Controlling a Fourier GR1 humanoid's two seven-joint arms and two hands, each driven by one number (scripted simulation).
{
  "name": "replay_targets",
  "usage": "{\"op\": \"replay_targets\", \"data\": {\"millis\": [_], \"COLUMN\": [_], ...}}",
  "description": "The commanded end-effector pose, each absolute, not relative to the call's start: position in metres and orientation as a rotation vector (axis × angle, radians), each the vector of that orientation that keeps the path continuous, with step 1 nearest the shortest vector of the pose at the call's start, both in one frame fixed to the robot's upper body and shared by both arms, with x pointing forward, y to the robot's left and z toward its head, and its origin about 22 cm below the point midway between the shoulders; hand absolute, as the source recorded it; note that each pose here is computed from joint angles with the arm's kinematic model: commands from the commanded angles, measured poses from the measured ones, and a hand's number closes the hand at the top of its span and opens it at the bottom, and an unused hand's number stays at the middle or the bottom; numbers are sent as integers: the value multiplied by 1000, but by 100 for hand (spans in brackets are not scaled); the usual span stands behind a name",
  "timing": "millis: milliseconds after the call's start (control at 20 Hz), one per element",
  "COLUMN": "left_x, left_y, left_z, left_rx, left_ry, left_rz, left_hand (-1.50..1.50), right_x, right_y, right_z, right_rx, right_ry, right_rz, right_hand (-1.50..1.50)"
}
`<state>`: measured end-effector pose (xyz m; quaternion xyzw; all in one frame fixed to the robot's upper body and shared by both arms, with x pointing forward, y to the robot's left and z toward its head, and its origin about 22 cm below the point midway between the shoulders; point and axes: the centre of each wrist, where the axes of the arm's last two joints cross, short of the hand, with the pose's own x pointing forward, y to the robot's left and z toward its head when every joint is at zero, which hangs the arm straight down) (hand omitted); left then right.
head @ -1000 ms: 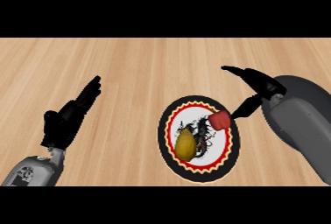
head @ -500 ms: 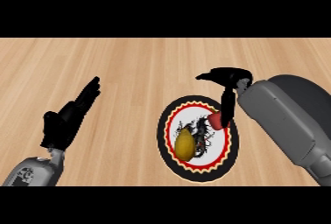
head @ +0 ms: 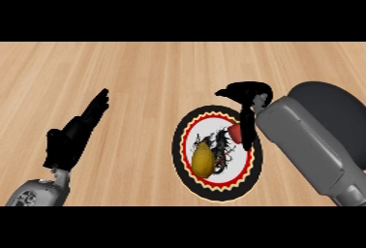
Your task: Pick the bell pepper from the plate and place it in the pan
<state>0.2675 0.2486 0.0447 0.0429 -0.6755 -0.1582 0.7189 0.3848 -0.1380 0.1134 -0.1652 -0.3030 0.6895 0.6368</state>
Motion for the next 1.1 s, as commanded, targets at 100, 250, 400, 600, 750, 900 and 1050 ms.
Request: {"op": "replay_targets", "data": {"millis": [100, 250, 400, 600, 750, 900, 1050], "left_x": [261, 264, 267, 273, 266, 279, 273], "left_y": [232, 244, 239, 247, 256, 249, 252], "left_z": [50, 68, 47, 54, 57, 54, 55], "left_rx": [69, 108, 93, 114, 77, 91, 96], "left_ry": [-1505, -1491, -1510, -1507, -1516, -1505, -1506], "left_rz": [-360, -358, -342, -348, -355, -341, -366], "left_hand": [0, 0, 0, 0, 0, 0, 0], "right_x": [386, 357, 370, 364, 369, 365, 353], "right_y": [-128, -131, -144, -146, -141, -140, -132], "right_z": [92, 82, 90, 58, 55, 66, 34], "right_rx": [-442, -432, -463, -450, -466, -408, -372], "right_ry": [-645, -648, -655, -672, -651, -649, -672], "right_rz": [1586, 1595, 1610, 1576, 1602, 1615, 1711], "right_hand": [-150, -150, -150, -150, -150, -150, 150]}}
